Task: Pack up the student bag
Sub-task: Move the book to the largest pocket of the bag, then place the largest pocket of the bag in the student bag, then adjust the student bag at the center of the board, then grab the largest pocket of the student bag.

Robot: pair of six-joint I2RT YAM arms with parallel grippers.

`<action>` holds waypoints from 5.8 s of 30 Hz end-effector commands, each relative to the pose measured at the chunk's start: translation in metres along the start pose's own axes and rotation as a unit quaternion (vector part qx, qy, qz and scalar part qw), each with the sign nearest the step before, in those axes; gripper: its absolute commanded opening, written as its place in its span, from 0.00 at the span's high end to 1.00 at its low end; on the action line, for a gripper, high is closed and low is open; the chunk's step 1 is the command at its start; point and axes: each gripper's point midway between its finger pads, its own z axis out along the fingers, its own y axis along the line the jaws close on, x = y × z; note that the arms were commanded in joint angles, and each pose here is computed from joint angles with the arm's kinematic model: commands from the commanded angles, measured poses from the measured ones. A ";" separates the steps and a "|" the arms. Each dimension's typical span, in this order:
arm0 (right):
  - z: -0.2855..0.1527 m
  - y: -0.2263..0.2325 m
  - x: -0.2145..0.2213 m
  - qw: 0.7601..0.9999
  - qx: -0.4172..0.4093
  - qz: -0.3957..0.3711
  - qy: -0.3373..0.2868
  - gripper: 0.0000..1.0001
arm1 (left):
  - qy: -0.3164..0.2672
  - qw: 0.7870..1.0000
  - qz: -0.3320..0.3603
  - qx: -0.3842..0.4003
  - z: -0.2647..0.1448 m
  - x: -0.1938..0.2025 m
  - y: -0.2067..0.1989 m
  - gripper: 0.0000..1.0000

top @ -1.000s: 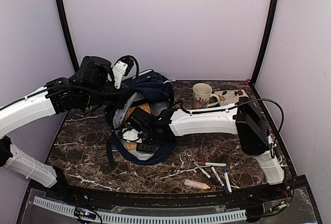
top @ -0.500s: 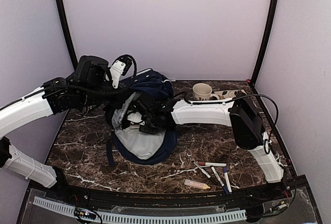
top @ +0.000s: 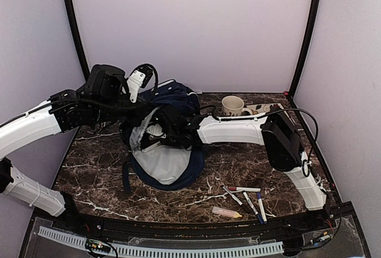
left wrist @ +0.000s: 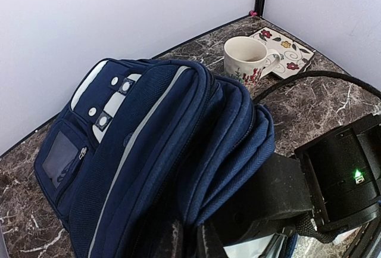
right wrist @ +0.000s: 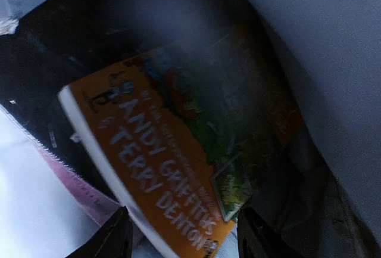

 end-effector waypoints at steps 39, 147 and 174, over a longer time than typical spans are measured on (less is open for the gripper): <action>-0.122 -0.015 0.145 0.898 -0.371 0.236 -0.032 0.62 | 0.153 0.983 0.071 0.079 0.031 0.147 -0.023 1.00; -0.019 -0.019 0.129 0.857 -0.354 0.372 0.041 0.55 | 0.175 0.965 -0.197 -0.006 0.005 0.242 0.022 0.44; -0.080 -0.018 0.117 0.851 -0.383 0.358 -0.018 0.53 | 0.206 0.945 -0.242 0.075 0.076 0.250 0.027 0.49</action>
